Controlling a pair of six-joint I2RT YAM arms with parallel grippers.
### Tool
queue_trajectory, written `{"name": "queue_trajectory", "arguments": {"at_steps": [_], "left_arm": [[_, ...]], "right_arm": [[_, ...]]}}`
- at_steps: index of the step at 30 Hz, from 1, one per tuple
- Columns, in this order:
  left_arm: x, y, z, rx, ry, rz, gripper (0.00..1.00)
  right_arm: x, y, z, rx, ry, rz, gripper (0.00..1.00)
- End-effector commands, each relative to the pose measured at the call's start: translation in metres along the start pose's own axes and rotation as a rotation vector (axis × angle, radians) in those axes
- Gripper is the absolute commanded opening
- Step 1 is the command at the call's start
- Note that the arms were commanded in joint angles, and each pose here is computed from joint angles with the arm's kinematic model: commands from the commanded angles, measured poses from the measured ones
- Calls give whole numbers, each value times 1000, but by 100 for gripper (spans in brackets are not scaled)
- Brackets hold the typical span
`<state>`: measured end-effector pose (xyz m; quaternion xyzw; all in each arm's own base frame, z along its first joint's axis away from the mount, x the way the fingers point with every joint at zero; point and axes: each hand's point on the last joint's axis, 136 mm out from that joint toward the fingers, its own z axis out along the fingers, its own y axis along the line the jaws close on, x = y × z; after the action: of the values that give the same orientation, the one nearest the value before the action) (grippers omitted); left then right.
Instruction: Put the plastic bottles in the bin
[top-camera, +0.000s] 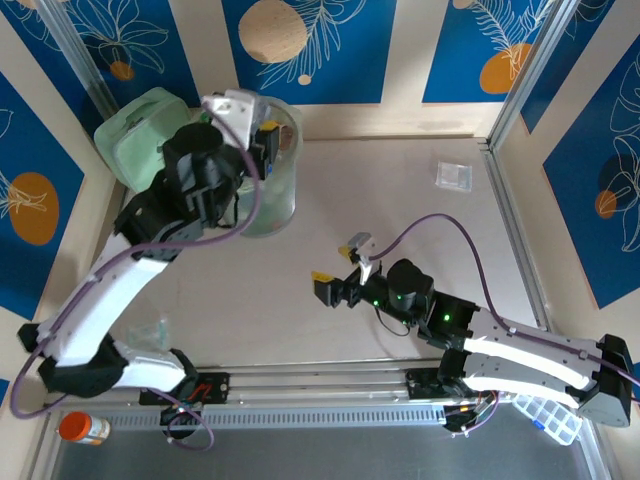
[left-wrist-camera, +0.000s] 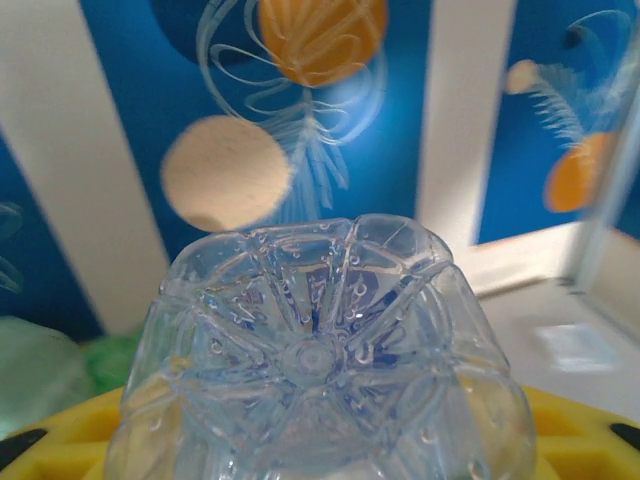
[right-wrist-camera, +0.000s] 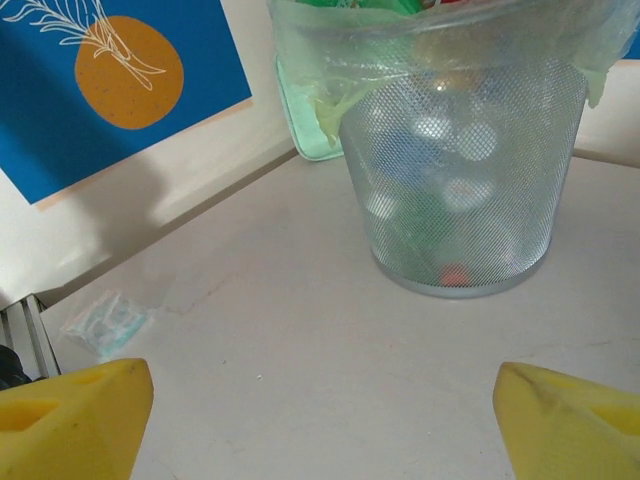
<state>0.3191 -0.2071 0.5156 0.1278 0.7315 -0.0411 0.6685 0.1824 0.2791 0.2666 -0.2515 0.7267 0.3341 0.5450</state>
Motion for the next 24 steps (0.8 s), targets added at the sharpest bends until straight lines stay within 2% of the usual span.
{"name": "queue_trajectory", "arguments": {"at_steps": [1,4,6,10,12,15,19,24], "left_arm": [[7,21,32,-214,104,342,39],[-4,21,63,-320,122,508,32],[-12,24,79,-384,108,572,30],[-18,46,101,-450,90,563,25],[-14,59,114,-460,94,545,31],[9,62,140,-378,126,560,35],[51,73,169,-335,246,676,35],[96,85,179,-204,359,561,35]], "right_arm": [[0,7,2,-23,-16,-9,88],[0,13,1,-39,-14,-21,88],[0,16,0,-50,-20,-27,88],[-1,18,-1,-56,-22,-30,88],[0,18,0,-56,-22,-29,88],[2,19,3,-58,-8,-31,88],[4,18,5,-52,-3,-34,88],[4,19,6,-59,0,-30,88]]}}
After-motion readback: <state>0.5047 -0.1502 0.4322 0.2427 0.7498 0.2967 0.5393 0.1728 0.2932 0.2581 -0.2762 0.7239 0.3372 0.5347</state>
